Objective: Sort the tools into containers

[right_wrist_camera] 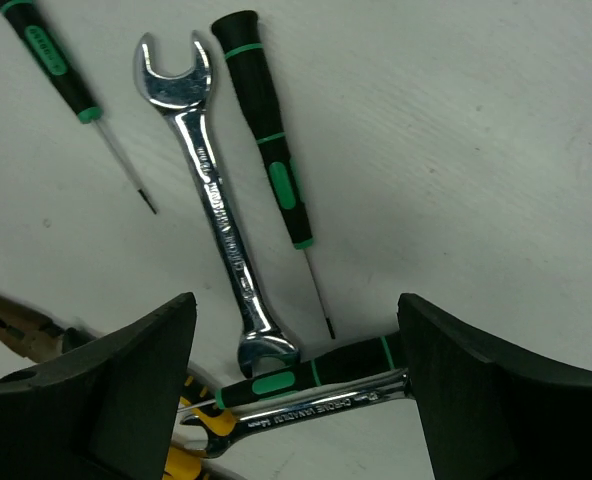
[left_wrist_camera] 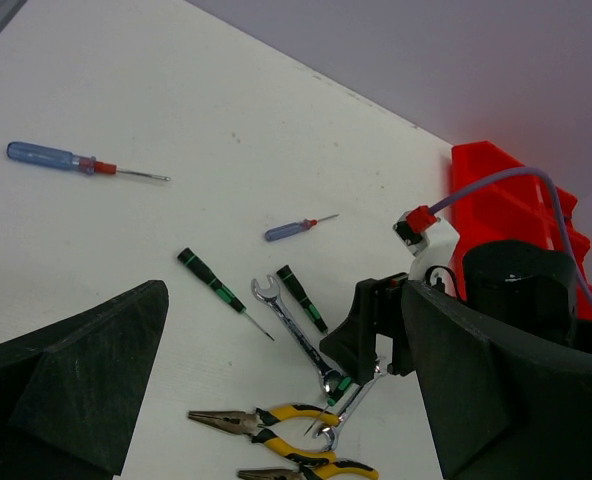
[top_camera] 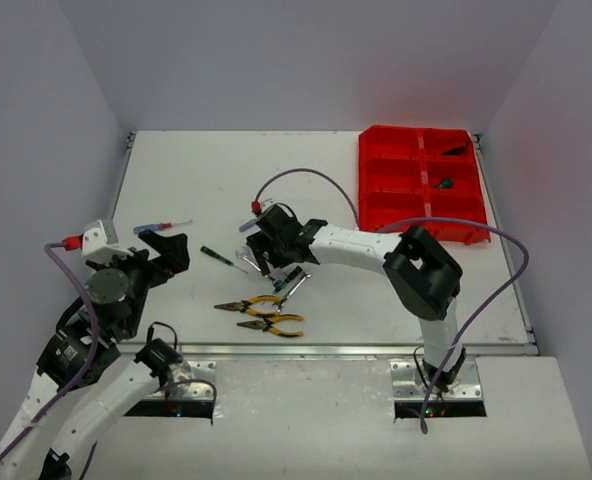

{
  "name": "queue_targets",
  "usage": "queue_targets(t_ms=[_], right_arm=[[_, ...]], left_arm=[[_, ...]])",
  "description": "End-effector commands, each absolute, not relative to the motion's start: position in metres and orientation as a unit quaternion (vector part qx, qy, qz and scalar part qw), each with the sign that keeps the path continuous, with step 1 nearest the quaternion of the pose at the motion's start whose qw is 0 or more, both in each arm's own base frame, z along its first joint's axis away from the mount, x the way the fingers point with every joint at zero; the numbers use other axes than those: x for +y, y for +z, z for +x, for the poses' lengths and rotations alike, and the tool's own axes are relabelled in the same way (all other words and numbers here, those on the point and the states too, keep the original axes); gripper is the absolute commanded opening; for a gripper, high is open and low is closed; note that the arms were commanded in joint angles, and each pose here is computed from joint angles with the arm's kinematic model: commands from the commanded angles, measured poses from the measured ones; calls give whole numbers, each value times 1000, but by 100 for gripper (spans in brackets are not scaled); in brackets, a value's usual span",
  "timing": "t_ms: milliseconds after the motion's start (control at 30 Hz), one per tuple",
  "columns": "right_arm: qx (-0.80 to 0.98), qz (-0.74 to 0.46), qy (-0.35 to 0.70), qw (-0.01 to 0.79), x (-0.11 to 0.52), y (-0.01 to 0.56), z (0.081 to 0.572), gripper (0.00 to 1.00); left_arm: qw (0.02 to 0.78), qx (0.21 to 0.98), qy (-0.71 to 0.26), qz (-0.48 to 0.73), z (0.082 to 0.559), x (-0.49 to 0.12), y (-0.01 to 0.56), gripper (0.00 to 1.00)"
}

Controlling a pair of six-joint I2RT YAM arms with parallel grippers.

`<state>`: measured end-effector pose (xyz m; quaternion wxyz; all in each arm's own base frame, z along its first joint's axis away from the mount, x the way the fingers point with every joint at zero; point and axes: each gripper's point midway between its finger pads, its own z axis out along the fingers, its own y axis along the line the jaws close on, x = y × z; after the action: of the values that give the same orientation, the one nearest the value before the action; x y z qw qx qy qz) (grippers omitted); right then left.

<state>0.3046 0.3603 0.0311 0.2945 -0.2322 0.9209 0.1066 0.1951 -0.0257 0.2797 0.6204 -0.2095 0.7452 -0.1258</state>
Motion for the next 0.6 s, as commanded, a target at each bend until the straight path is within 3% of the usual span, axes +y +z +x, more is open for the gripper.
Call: queue_targets(t_ms=[0,100,333,567], right_arm=[[887,-293,187,305,397,56,293,78],[877,-336,174,296,406,52,291,69],[885,-360,102,275,404,32,302,62],[877,-382,52,286,406,22,333,45]], left_arm=[[627,740,-134,-204,199,-30,285,100],[622,747,-132,-196,202,-34,282,100],[622,747,-133,-195,202,-34,283,100],[622,748,-133,-192,202,-35,282,100]])
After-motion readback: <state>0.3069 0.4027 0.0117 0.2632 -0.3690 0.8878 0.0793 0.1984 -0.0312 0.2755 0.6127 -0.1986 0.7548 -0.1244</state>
